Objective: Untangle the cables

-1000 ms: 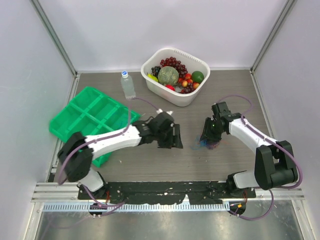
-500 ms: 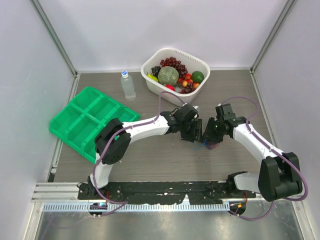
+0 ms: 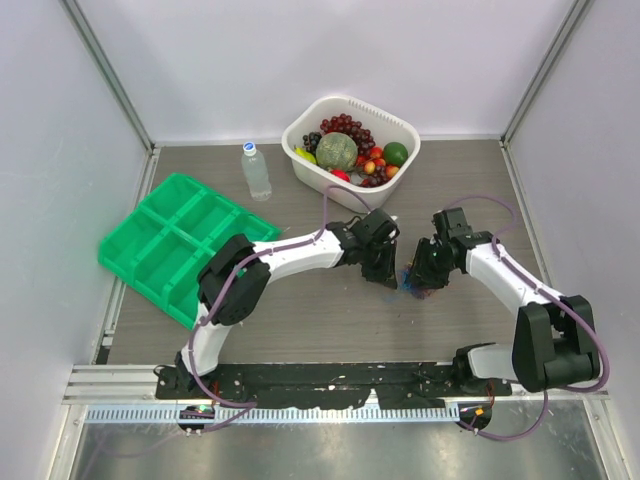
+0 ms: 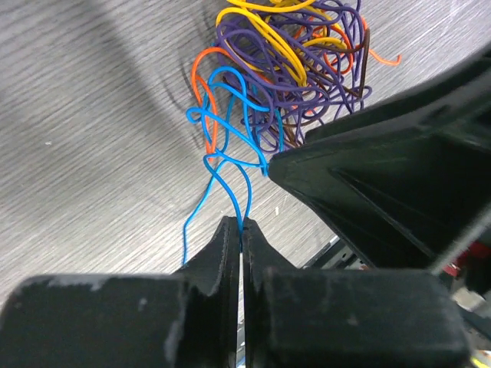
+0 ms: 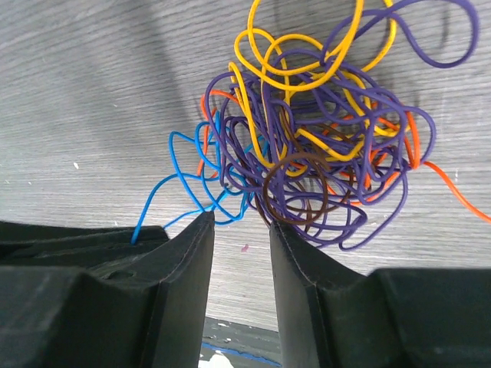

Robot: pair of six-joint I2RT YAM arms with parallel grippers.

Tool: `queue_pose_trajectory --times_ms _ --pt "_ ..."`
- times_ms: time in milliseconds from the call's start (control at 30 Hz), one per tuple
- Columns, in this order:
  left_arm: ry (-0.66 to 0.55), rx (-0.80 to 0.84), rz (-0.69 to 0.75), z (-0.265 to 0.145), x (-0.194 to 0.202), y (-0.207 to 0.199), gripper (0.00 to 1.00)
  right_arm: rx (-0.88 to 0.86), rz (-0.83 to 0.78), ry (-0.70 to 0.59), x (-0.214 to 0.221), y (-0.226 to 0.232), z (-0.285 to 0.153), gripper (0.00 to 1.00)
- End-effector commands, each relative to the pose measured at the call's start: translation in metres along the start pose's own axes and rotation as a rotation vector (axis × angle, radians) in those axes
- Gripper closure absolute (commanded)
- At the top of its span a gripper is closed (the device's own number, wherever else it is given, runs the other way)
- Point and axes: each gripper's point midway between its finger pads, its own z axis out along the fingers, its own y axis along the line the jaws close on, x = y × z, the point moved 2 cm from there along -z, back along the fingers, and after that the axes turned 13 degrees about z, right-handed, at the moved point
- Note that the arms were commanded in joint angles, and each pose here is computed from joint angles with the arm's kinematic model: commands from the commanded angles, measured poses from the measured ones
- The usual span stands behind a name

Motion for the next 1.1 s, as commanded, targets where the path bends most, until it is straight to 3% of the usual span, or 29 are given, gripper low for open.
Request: queue_pose_trajectory --times_ms 0,167,367,533,700,867,1067 --pt "-0.023 0.012 0.078 -0.024 -0.012 -0.009 1.00 -0.043 -0.050 0.017 -0.007 0.012 0.005 0.58" --pt "-0.093 0.019 0.156 -0.076 -0.018 -0.023 1.00 0.053 0.002 -0.028 -0.015 -0.002 0.014 0.60" --pt "-0.219 -0.007 0.342 -0.176 -0.024 -0.047 1.00 0.123 0.048 -0.060 -0.025 -0.011 0.027 0.65" --pt "-0.512 -0.185 0.395 -0.317 -0.053 -0.054 1.00 0.159 0.077 -0.069 -0.030 -0.017 0.034 0.65" --pt "-0.801 -0.154 0.351 -0.451 -0.064 -0.081 1.00 0.187 0.122 -0.065 -0.034 -0.026 0.042 0.65" --pt "-1.019 -0.073 0.324 -0.532 -0.064 -0.103 1.00 0.202 0.153 -0.062 -0.040 -0.032 0.046 0.66" --pt "-1.179 -0.047 0.300 -0.577 -0.065 -0.107 1.00 0.223 0.149 -0.069 -0.043 -0.040 0.050 0.66"
